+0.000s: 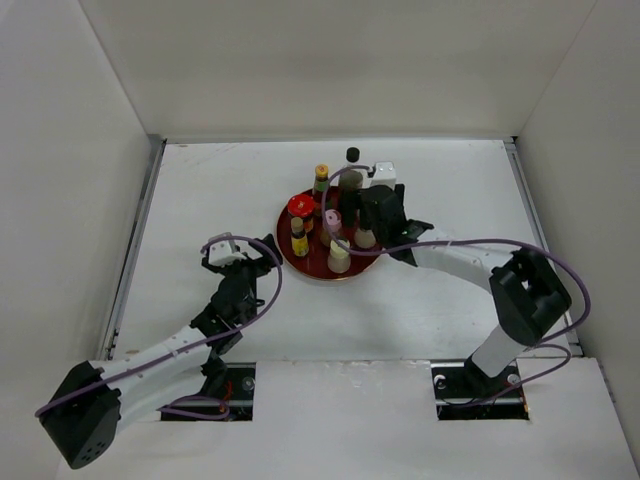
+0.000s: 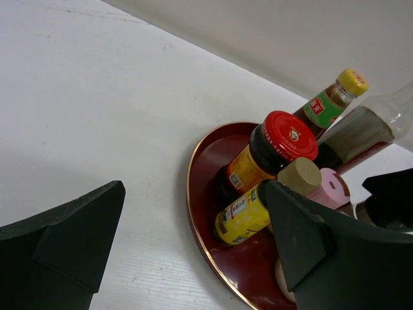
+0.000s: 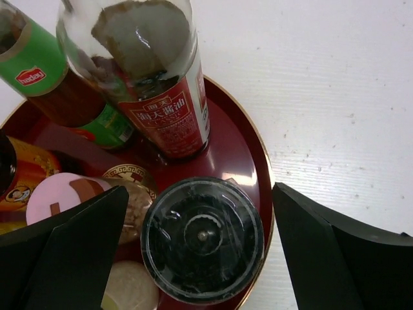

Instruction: Organize the condiment bottles

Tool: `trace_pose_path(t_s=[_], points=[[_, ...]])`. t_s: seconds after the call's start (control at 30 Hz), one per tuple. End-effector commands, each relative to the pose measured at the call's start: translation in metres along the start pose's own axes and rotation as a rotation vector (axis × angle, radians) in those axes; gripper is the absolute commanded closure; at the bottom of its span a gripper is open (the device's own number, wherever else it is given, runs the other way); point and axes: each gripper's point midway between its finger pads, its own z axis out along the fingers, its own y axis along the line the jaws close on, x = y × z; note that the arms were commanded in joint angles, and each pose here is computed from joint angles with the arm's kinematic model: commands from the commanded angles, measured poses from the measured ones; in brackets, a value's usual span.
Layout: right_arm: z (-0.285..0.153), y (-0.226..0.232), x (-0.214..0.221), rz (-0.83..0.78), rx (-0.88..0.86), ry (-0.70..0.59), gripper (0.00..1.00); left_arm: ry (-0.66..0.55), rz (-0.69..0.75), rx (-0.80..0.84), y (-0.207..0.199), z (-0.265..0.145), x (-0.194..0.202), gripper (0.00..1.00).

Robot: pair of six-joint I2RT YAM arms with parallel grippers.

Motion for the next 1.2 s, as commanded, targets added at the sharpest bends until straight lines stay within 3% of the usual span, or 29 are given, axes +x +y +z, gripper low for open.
trace_pose_path(t_s=[0.0, 0.23, 0.37, 0.5, 0.67, 1.17], points=[[-0.025, 0.003, -0.049, 0.081, -0.029, -0.144, 0.00, -0.022, -0.042, 0.017, -0.017, 0.002, -0.021, 0.08], [-0.077, -0.042, -0.055, 0.181, 0.036, -0.227, 0.00, 0.025, 0.025, -0.023, -0.026, 0.011, -0.030, 0.16], [-0.087, -0.080, -0.027, 0.273, 0.118, -0.214, 0.00, 0.124, 0.124, -0.105, -0.030, 0.023, -0.029, 0.16], [-0.085, -0.086, 0.017, 0.346, 0.132, -0.138, 0.00, 0.196, 0.190, -0.159, -0.038, 0.037, -0.042, 0.14], [-0.082, -0.089, 0.027, 0.361, 0.149, -0.127, 0.00, 0.259, 0.121, -0.062, -0.061, 0.054, -0.047, 0.13], [-0.076, -0.100, 0.038, 0.414, 0.175, -0.113, 0.00, 0.382, 0.068, -0.077, -0.034, 0.034, -0.017, 0.08]])
